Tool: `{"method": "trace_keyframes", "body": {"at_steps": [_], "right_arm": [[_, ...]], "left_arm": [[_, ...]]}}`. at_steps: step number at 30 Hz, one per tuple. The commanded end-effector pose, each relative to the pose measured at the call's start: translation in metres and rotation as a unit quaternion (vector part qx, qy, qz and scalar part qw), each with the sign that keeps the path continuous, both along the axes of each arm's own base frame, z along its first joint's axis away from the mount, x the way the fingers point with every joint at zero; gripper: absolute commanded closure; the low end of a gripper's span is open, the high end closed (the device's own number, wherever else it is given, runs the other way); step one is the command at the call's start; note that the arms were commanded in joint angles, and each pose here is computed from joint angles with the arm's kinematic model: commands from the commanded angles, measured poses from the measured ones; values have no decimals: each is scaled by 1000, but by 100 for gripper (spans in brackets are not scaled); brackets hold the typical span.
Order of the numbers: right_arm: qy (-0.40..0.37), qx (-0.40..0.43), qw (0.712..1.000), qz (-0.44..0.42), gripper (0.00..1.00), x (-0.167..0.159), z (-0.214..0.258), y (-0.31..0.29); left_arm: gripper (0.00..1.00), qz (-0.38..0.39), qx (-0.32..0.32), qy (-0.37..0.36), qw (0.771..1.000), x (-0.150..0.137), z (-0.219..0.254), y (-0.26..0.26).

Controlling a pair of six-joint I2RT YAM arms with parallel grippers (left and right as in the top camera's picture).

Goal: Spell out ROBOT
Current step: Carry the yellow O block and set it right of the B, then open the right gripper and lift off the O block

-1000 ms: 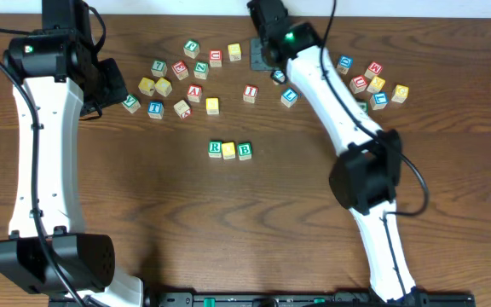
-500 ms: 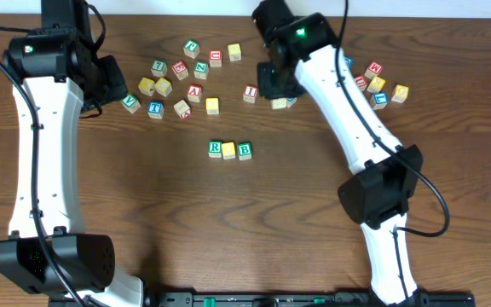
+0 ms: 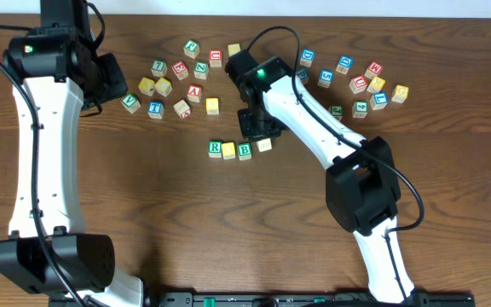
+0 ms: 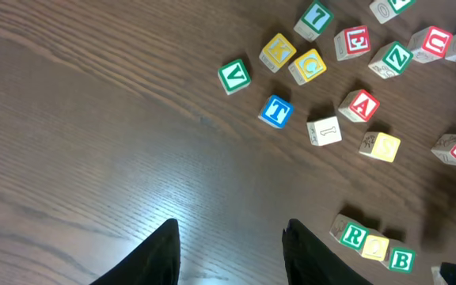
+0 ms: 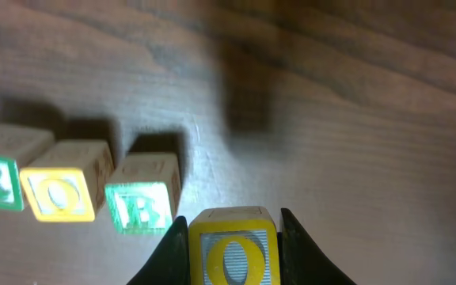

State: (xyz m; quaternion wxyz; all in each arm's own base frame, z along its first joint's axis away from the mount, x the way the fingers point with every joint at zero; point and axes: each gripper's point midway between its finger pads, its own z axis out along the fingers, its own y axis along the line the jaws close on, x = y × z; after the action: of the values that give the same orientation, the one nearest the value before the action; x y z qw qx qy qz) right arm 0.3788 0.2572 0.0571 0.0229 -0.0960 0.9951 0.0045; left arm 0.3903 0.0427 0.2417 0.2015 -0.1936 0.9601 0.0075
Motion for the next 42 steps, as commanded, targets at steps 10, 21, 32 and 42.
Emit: {"method": "trace_keyframes", "body": {"at_steps": [10,21,32,42], "right_arm": [[-2,-2,1000,7,83,-7,-35,5],[-5,4,1000,-2,75,-6,-38,7],[2,15,1000,-1,68,-8,-36,11],[-14,24,1000,9,68,3,-2,17]], "left_arm": [[58,6,2,-6,1000,0,3,2],[58,6,2,-12,1000,2,4,2],[58,6,2,-15,1000,4,5,2],[58,6,2,-15,1000,4,5,2]]}}
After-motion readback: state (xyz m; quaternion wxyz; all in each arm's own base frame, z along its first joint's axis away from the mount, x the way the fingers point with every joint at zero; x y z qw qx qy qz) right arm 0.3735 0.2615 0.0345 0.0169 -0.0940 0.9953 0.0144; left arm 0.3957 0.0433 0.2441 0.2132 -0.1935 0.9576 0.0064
